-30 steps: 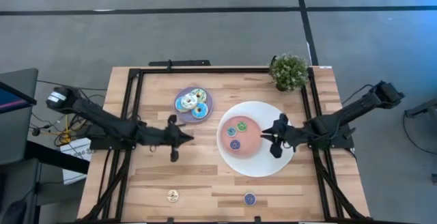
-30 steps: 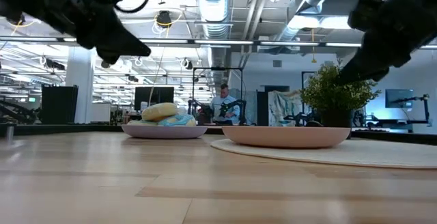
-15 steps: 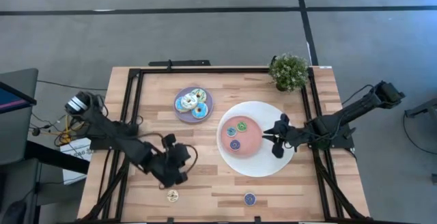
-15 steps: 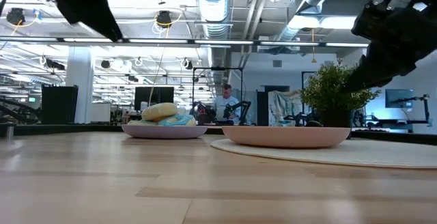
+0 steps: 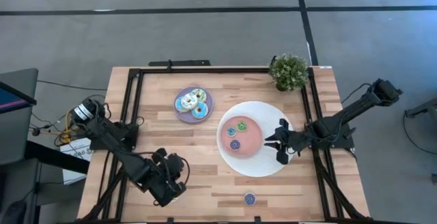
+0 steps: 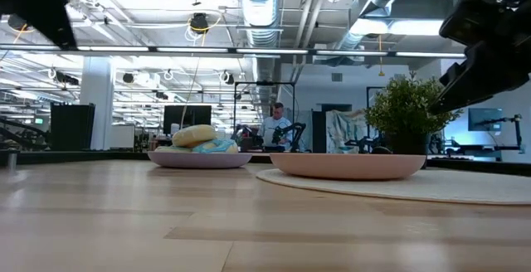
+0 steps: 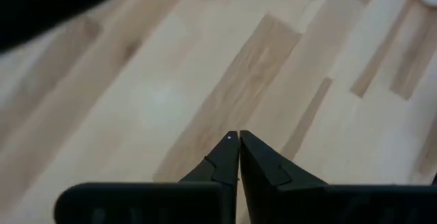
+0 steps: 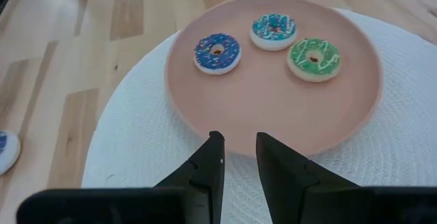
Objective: Pick & Place donuts
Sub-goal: Put the small white donut on the pink plate
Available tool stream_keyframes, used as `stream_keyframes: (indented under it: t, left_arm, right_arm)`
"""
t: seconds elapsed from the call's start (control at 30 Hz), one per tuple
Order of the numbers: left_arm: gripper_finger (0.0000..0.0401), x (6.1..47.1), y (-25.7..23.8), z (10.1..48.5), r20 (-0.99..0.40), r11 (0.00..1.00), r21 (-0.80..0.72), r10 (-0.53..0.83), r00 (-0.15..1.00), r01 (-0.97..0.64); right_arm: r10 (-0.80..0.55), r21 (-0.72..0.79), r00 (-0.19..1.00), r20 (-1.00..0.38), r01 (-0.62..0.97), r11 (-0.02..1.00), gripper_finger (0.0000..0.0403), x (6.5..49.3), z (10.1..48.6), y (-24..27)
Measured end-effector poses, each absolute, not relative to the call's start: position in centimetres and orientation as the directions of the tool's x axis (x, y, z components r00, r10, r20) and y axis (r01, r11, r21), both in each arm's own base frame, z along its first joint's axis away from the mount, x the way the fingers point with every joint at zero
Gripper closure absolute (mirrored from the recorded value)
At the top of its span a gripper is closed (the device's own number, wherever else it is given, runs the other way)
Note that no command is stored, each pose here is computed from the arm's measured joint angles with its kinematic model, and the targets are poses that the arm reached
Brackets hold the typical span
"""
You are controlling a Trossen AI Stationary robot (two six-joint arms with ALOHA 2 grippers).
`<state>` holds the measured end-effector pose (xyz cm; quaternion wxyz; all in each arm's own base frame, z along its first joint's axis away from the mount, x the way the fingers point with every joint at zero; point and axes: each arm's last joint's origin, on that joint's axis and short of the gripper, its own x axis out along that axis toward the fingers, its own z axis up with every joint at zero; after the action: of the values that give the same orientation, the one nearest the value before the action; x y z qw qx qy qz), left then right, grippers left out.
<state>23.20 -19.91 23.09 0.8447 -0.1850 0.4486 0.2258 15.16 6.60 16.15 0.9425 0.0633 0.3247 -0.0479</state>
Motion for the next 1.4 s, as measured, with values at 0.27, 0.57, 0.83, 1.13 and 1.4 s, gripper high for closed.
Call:
stream_keyframes:
  t: [0.27,0.57,0.83,1.13,1.4]
  left_arm:
    - [0.0321,22.9,-20.0,22.6,-0.89,0.743,-0.187,0.15,0.431,-0.643]
    - [0.0222,23.2,-20.6,20.9,-0.918,0.667,-0.181,0.15,0.368,-0.723]
    - [0.0191,24.1,-21.5,17.7,-0.977,0.71,-0.098,0.066,0.205,-0.697]
    - [0.019,24.2,-22.2,17.9,-0.985,0.593,-0.165,-0.065,0.157,-0.788]
    - [0.0191,24.4,-22.9,18.0,-0.973,0.519,-0.231,-0.11,0.203,-0.823]
  right_arm:
    - [-0.028,0.09,0.787,-0.617,0.106,0.99,0.0327,14.9,16.2,7.1]
    - [-0.006,0.057,0.805,-0.593,0.049,0.997,0.0327,14.1,16.0,8.3]
    - [0.065,0.084,0.847,-0.528,-0.023,0.996,0.0327,12.3,15.3,8.9]
    - [0.088,0.144,0.883,-0.46,-0.024,0.989,0.0327,11.8,16.3,8.6]
    - [0.085,0.143,0.878,-0.47,-0.019,0.989,0.0327,11.7,16.2,8.5]
